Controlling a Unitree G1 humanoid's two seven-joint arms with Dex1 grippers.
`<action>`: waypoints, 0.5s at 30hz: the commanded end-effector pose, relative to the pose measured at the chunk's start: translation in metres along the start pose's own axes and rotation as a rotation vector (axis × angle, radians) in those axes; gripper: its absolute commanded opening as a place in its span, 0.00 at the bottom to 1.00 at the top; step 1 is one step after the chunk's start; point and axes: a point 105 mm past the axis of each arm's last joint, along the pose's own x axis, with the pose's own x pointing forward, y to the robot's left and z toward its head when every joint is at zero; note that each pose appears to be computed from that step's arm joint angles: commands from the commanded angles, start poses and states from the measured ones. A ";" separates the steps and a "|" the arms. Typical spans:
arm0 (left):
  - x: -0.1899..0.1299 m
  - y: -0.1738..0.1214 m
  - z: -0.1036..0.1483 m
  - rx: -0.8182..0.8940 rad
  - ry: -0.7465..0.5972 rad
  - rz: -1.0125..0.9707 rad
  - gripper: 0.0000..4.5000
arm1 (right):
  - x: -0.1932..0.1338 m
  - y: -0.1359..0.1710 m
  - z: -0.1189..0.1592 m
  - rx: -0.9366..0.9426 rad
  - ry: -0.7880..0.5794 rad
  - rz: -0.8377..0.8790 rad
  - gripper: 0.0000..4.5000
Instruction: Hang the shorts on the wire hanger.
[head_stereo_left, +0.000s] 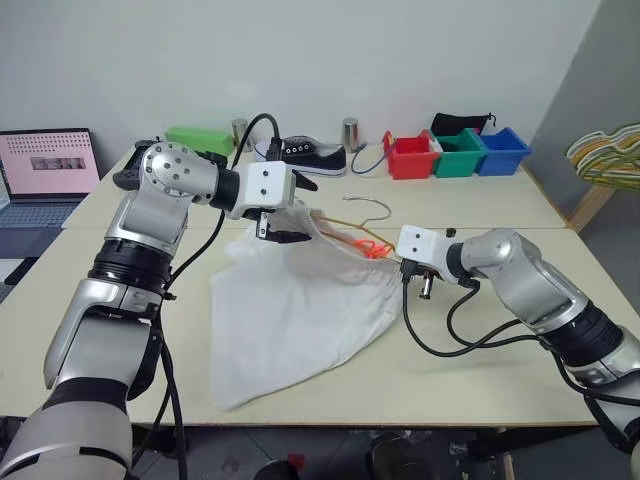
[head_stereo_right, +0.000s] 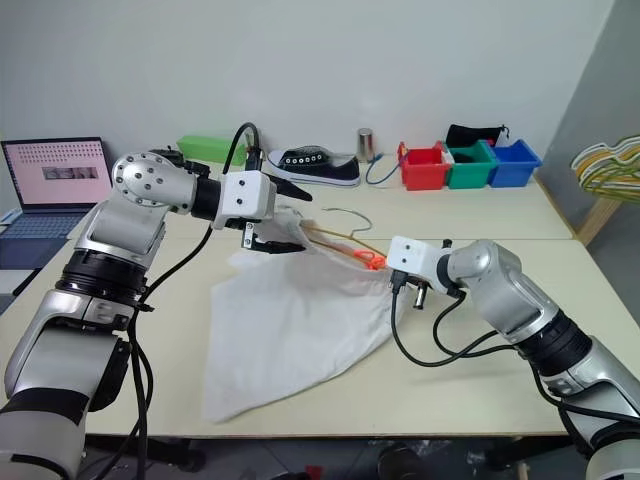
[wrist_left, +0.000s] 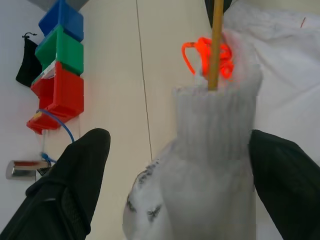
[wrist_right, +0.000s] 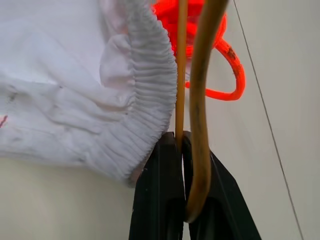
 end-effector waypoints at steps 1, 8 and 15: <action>0.001 -0.001 -0.004 0.080 0.063 -0.029 0.99 | -0.015 -0.007 0.033 -0.045 -0.086 -0.042 0.00; 0.000 0.004 -0.014 0.104 0.122 -0.007 0.75 | -0.019 -0.006 0.038 -0.030 -0.085 -0.040 0.00; 0.001 0.004 -0.016 0.103 0.131 -0.017 0.43 | -0.021 -0.005 0.042 -0.015 -0.094 -0.036 0.00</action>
